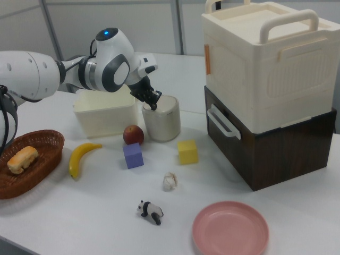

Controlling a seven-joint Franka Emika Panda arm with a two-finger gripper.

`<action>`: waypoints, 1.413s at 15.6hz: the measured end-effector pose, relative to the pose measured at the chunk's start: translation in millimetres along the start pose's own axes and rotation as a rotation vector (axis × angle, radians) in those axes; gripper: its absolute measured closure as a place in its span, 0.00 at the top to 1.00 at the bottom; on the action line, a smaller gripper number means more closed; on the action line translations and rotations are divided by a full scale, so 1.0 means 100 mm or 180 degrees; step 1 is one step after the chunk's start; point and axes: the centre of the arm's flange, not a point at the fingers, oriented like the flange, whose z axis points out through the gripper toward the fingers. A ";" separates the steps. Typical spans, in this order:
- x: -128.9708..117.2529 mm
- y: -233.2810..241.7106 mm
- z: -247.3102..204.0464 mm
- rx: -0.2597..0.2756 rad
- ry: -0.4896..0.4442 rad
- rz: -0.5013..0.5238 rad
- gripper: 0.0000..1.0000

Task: Open the trash can
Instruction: 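Hook the gripper fingers under the lid's front edge, then lift the lid upward and back until it flips open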

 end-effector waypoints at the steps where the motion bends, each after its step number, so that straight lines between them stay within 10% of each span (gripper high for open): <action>1: 0.00 0.00 0.00 0.0000 0.0000 0.0000 0.01; 22: 0.14 0.01 -0.22 -0.0132 0.0162 0.0057 0.01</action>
